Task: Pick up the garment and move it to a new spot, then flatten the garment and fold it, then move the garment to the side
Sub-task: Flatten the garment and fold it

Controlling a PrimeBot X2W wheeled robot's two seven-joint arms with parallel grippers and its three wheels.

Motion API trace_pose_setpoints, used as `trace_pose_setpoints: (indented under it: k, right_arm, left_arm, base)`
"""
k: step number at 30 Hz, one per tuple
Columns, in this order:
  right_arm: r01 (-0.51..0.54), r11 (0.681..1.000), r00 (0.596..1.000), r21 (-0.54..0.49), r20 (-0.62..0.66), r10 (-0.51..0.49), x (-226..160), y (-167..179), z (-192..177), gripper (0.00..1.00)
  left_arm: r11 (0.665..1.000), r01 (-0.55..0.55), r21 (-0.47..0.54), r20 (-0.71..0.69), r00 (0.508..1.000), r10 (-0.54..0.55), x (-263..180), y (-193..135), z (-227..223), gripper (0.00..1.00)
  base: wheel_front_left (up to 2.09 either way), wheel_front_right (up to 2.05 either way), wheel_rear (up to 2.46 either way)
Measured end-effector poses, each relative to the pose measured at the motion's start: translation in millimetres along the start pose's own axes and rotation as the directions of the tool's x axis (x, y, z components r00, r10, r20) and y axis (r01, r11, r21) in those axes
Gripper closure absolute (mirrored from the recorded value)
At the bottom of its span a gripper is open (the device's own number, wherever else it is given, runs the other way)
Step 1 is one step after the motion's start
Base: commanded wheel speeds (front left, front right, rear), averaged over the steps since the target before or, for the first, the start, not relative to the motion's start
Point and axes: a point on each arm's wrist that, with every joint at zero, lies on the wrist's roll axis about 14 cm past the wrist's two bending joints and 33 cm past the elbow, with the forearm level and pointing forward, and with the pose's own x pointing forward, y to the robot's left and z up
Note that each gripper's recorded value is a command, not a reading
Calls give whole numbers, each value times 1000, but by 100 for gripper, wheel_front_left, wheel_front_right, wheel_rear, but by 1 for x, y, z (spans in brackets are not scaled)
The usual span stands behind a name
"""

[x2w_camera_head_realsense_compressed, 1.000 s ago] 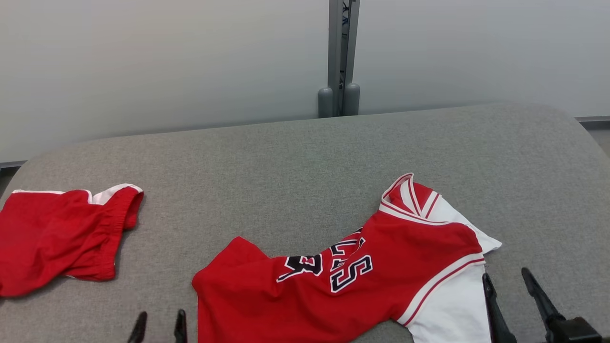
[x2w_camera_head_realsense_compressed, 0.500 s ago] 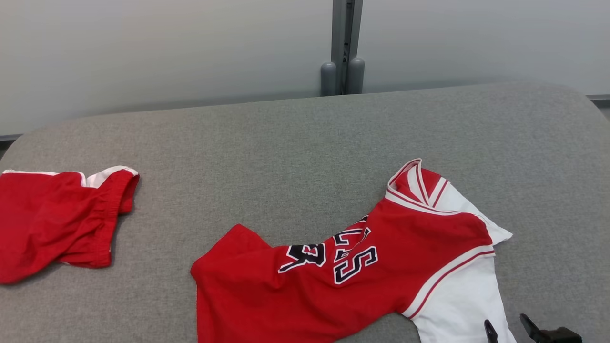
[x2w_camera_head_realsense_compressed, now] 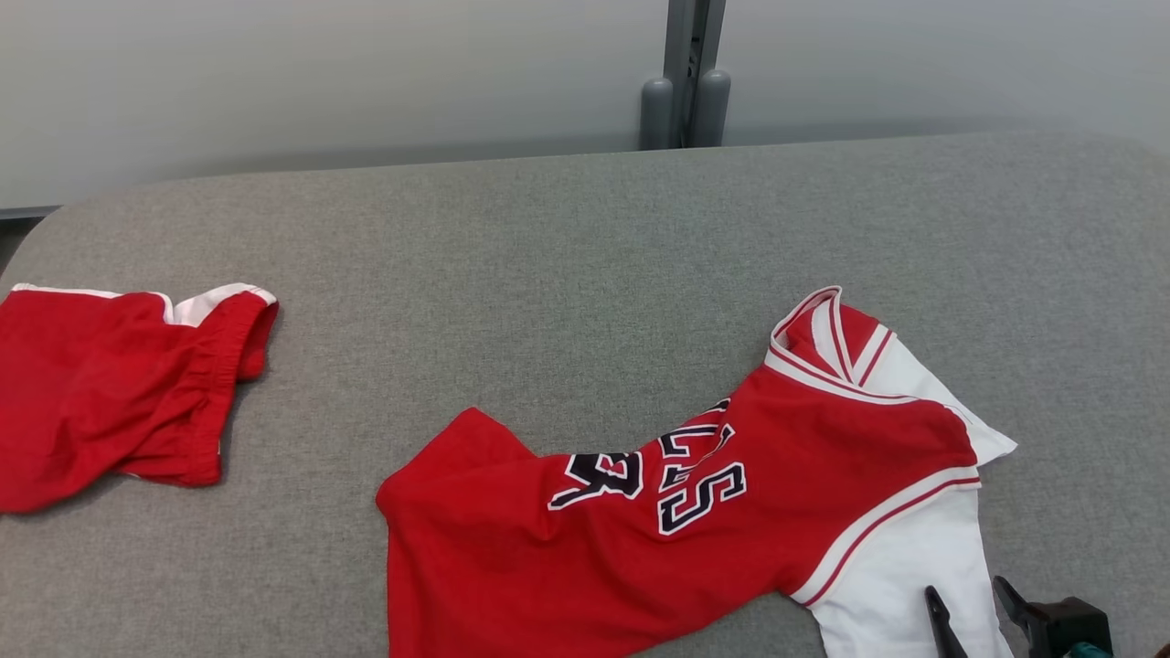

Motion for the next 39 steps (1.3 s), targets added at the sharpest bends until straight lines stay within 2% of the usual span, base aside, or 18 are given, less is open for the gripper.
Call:
trace_pose_setpoints:
  k: [14, 33, 34, 35, 36, 37, 39]
  right_arm:
    - [24, 999, 999, 27, -42, -23, 8, -5, -11, 0]
    - [54, 997, 994, 48, -98, -49, 12, -12, -24, 0]
    - [52, 997, 993, 51, -105, -47, 12, -11, -26, 0]
    - [49, 997, 992, 52, -115, -43, 13, -10, -27, 0]
    - [46, 998, 992, 51, -120, -40, 14, -9, -28, 0]
    - [46, 997, 991, 55, -126, -39, 15, -9, -29, 0]
    - [38, 998, 989, 58, -143, -29, 17, -6, -30, 2]
  left_arm:
    - [999, 36, -11, -48, 998, -37, 19, -2, -9, 0]
    - [997, 82, 1, -40, 996, -82, 33, -8, -1, 1]
    - [997, 83, 2, -40, 996, -83, 33, -7, -1, 16]
    - [996, 86, 5, -43, 995, -85, 34, -8, -1, 46]
    - [996, 89, 10, -40, 995, -88, 36, -9, 0, 58]
    - [996, 92, 13, -37, 995, -92, 38, -9, 1, 58]
    - [994, 103, 28, -33, 994, -102, 41, -11, 3, 100]
  base:
    - [0, 0, 0]
    - [0, 0, 0]
    - [0, 0, 0]
    - [0, 0, 0]
    - [0, 0, 0]
    - [0, 0, 0]
    - [0, 0, 0]
